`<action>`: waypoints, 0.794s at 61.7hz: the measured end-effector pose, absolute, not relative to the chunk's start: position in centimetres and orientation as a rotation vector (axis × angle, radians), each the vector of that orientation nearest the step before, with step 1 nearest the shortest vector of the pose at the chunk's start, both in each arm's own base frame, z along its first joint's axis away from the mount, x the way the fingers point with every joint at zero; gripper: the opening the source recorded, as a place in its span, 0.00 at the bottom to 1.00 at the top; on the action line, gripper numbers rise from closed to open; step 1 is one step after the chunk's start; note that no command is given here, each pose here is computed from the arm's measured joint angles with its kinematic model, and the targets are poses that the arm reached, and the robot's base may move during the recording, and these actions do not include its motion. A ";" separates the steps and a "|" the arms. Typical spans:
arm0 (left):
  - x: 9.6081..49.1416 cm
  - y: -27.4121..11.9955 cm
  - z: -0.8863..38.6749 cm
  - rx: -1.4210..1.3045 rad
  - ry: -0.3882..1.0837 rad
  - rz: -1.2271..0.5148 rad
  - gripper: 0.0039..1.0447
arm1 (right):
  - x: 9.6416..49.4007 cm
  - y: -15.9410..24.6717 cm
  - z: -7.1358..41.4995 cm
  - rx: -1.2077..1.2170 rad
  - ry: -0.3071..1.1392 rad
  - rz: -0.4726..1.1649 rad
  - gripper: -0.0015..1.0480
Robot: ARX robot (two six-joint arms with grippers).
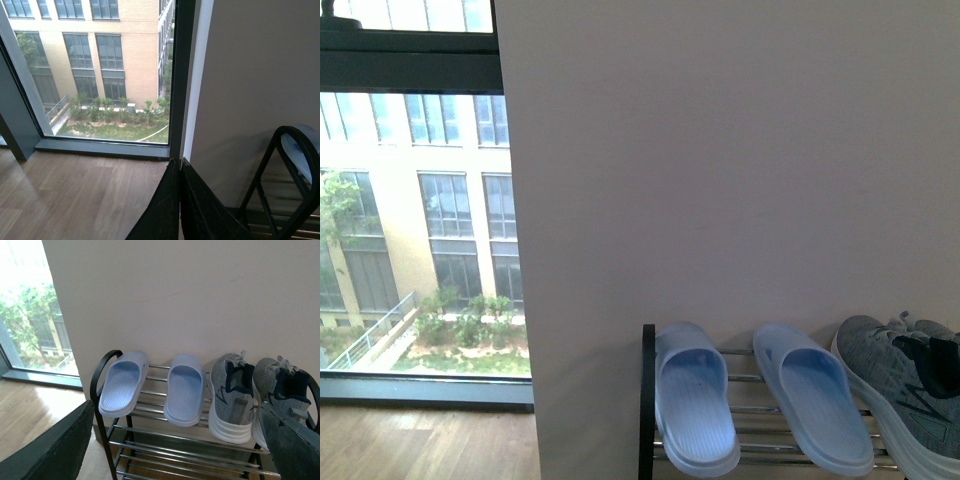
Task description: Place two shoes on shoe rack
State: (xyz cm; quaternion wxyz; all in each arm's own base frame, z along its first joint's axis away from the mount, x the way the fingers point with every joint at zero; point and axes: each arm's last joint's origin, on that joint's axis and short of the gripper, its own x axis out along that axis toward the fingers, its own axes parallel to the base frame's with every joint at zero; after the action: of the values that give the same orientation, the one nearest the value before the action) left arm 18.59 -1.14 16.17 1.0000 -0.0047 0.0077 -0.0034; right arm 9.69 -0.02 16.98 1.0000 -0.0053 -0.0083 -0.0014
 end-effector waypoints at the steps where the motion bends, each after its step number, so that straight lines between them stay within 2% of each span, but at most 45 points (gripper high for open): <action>1: 18.4 -0.9 16.2 -0.010 0.013 -0.015 0.01 | 9.7 0.0 17.0 -0.011 -0.017 -0.002 0.91; 49: 13.1 -0.1 16.9 -0.009 -0.005 -0.004 0.01 | 9.7 0.0 17.0 -0.011 -0.017 -0.002 0.91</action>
State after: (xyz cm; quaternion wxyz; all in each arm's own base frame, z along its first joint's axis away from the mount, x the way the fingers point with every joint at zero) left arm 13.11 -0.05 16.88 1.0000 -0.0047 -0.0026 -0.0019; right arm 9.69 -0.02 16.98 1.0000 -0.0053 -0.0083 -0.0012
